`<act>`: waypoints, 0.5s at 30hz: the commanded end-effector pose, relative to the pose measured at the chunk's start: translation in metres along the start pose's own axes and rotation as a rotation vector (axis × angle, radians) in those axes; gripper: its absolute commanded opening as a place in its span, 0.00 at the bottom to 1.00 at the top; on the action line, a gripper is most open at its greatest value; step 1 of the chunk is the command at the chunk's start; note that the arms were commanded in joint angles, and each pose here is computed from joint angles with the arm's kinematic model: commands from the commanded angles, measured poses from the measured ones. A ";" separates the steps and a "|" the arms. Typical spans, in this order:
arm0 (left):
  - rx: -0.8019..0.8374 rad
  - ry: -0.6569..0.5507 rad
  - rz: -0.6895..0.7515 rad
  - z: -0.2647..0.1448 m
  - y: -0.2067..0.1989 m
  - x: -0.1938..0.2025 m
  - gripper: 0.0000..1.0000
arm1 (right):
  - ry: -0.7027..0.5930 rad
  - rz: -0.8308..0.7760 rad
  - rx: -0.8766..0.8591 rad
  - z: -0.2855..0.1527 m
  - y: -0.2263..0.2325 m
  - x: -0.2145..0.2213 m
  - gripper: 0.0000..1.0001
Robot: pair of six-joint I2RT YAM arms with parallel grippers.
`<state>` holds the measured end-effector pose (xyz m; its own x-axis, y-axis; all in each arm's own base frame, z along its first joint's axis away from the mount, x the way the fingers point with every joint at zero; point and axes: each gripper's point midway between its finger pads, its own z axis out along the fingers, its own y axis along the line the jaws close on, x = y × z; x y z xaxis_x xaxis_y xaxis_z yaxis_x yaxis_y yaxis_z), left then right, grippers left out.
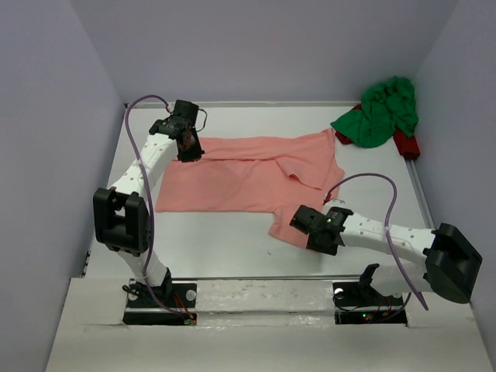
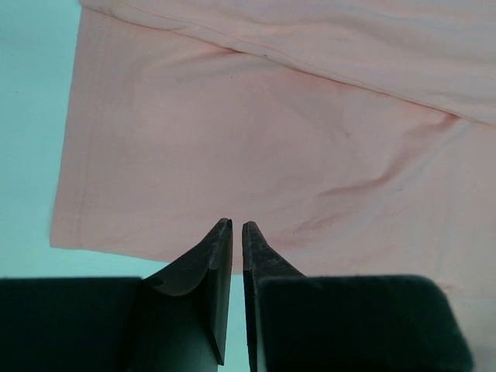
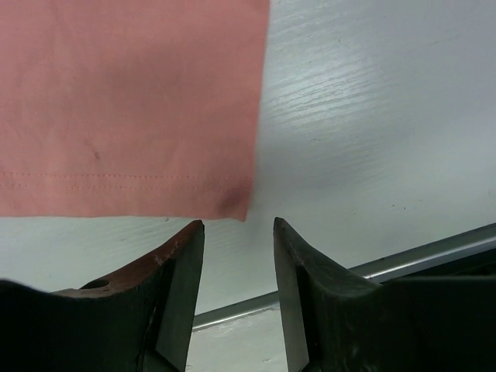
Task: Fold and stack the t-shirts
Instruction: Grap the side of the flattened tshirt closest away from the robot with both arms
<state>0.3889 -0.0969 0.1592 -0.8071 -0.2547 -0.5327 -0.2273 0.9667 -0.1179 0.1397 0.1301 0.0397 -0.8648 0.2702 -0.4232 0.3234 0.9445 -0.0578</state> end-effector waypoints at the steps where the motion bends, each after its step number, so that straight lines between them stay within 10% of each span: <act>1: 0.042 -0.046 0.012 -0.018 -0.004 -0.011 0.21 | -0.034 0.022 -0.021 0.006 0.009 -0.010 0.45; 15: 0.081 -0.073 0.011 -0.041 -0.004 -0.013 0.21 | 0.019 0.042 -0.010 0.025 0.011 0.008 0.41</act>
<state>0.3861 -0.0997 0.1698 -0.7997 -0.2529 -0.5445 -0.2087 0.9675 -0.1428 0.1423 0.1354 0.0174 -0.8738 0.2801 -0.3975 0.3261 0.9439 -0.0519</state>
